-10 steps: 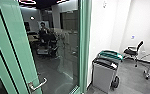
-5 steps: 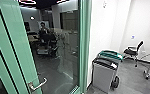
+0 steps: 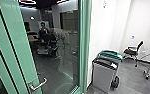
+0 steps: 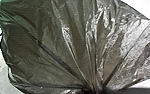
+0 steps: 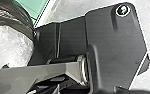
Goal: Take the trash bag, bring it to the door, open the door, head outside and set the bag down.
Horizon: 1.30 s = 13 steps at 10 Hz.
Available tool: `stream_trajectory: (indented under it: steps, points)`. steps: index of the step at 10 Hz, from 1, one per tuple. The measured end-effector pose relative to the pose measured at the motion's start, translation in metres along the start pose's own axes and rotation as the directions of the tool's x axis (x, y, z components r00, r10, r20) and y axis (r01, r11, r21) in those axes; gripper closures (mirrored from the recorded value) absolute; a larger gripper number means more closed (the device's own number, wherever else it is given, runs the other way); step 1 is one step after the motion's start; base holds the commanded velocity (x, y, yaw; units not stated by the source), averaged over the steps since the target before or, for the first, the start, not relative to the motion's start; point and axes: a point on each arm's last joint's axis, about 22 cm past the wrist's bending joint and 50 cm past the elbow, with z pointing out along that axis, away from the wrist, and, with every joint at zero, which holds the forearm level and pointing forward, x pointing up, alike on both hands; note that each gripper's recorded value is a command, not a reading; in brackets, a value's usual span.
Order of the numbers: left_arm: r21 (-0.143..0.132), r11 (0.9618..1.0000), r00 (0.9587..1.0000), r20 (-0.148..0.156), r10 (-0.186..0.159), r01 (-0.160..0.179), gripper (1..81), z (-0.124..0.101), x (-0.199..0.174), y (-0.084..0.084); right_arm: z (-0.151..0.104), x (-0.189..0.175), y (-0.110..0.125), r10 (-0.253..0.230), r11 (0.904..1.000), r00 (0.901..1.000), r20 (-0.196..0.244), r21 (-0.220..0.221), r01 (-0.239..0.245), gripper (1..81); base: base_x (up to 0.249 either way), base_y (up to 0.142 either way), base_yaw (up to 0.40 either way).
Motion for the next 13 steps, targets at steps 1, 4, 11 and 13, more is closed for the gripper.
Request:
stream_trajectory:
  steps: [1, 4, 11, 13]
  points:
    - [0.000, 1.0000, 1.0000, 0.000, 0.000, 0.000, 81.1, 0.000, 0.000, 0.000, 0.000, 0.000, 0.000, 0.000, 1.0000, 1.0000, 0.000, 0.000, 0.000, 1.0, 0.000, 0.000, 0.000]
    - [0.000, 1.0000, 1.0000, 0.000, 0.000, 0.000, 81.1, 0.000, 0.000, 0.000, 0.000, 0.000, 0.000, 0.000, 1.0000, 1.0000, 0.000, 0.000, 0.000, 1.0, 0.000, 0.000, -0.083]
    - [0.005, 1.0000, 0.9999, -0.016, 0.003, -0.003, 81.1, -0.002, 0.011, -0.003, 0.000, -0.003, -0.001, 0.001, 1.0000, 1.0000, 0.003, -0.001, -0.001, 1.0, 0.000, 0.000, -0.257]
    - [0.004, 1.0000, 1.0000, -0.008, 0.002, -0.002, 81.1, -0.001, 0.007, -0.003, 0.000, -0.002, 0.001, 0.000, 1.0000, 1.0000, 0.001, -0.004, 0.000, 1.0, 0.000, 0.000, -0.173]
